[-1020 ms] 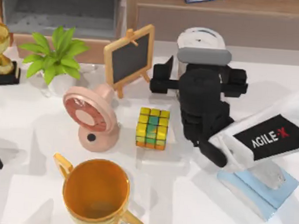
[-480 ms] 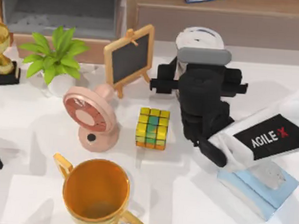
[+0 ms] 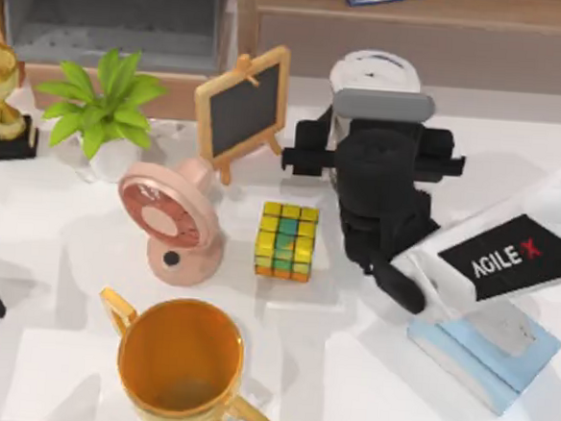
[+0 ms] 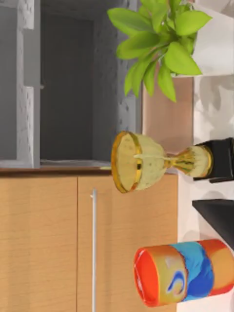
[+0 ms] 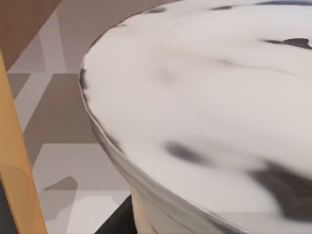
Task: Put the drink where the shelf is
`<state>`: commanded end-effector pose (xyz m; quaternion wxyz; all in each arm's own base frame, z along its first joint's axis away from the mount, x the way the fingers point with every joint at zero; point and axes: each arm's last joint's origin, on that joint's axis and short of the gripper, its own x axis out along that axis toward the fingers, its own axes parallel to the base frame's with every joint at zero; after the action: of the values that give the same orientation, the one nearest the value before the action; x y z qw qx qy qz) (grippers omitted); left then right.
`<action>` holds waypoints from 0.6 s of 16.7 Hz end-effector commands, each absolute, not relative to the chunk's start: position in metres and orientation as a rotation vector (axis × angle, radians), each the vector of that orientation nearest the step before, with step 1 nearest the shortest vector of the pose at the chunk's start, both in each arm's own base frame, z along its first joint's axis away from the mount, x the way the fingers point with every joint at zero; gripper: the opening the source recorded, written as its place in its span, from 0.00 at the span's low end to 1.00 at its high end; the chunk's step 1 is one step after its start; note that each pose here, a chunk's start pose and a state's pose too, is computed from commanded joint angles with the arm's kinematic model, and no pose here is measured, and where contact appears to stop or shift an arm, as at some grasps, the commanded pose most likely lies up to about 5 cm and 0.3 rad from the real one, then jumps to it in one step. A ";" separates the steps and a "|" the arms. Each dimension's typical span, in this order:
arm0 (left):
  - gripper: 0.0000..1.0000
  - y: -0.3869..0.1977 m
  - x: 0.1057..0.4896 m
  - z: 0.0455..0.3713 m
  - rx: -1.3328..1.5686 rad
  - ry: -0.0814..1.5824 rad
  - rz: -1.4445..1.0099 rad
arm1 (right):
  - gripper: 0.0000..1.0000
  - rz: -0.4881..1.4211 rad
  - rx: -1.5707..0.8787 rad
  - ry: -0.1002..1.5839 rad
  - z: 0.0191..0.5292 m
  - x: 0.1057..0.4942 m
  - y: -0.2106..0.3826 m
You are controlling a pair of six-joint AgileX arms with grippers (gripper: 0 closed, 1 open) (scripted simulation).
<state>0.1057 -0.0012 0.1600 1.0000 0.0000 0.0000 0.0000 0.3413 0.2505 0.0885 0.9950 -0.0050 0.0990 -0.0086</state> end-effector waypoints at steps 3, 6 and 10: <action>1.00 -0.001 0.106 0.160 0.000 0.000 0.000 | 0.00 -0.017 -0.010 0.198 0.089 0.341 0.251; 1.00 -0.001 0.106 0.160 0.000 0.000 0.000 | 0.00 -0.015 -0.008 0.197 0.090 0.341 0.251; 1.00 -0.001 0.106 0.160 0.000 0.000 0.000 | 0.00 -0.015 -0.009 0.198 0.098 0.341 0.251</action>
<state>0.1057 -0.0012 0.1600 1.0000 0.0000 0.0000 0.0000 0.3406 0.2512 0.0976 0.9951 -0.0043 0.0986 -0.0077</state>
